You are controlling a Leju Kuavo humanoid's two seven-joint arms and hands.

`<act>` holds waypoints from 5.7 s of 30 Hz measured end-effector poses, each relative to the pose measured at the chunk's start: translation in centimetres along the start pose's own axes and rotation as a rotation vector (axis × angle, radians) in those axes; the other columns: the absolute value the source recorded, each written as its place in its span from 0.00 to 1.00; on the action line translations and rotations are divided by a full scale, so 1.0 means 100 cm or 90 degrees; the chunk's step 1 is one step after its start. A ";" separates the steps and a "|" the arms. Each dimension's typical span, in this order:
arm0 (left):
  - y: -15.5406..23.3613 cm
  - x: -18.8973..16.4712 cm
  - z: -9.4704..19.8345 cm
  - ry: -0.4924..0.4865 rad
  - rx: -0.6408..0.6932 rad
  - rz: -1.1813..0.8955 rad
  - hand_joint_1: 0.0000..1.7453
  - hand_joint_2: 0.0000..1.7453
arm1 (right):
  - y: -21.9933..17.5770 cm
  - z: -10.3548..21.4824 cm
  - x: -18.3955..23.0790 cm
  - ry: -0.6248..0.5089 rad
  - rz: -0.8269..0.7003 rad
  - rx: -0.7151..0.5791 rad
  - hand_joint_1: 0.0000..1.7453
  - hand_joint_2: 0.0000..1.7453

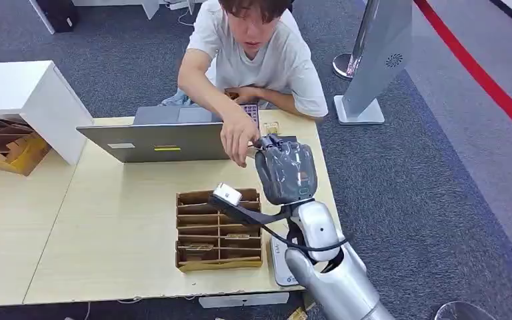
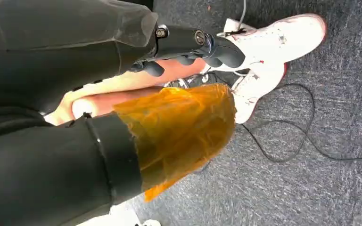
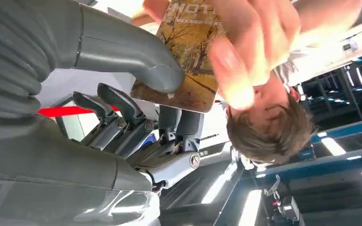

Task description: Pass the card to the sensor for recognition and then transmit it.

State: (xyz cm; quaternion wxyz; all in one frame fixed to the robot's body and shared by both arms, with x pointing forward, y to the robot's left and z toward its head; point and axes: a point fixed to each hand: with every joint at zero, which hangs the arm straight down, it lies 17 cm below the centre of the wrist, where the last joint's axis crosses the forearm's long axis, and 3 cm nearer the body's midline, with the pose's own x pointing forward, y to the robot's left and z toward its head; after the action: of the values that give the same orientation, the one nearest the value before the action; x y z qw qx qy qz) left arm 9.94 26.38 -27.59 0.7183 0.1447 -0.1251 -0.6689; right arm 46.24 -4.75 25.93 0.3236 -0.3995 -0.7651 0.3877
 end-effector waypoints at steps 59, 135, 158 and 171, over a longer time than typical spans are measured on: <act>-0.004 -0.002 0.001 0.014 0.006 0.043 0.00 0.00 | -0.043 0.096 0.047 -0.075 -0.167 -0.070 0.00 1.00; 0.004 -0.001 -0.001 0.003 0.000 0.002 0.00 0.00 | 0.098 0.162 0.073 -0.137 -0.068 0.236 0.40 1.00; 0.007 0.000 -0.002 -0.002 -0.008 -0.018 0.00 0.00 | 0.126 0.144 0.069 -0.117 -0.063 0.280 0.48 1.00; 0.009 -0.001 -0.002 -0.004 -0.008 -0.027 0.00 0.00 | 0.147 0.145 0.065 -0.090 -0.063 0.313 0.40 1.00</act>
State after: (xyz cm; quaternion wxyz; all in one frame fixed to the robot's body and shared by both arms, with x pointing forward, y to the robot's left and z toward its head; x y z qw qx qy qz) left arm 10.88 26.54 -27.46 0.7042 0.1412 -0.1199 -0.6854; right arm 36.77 1.55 7.50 0.3755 -0.2427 -0.6870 0.5728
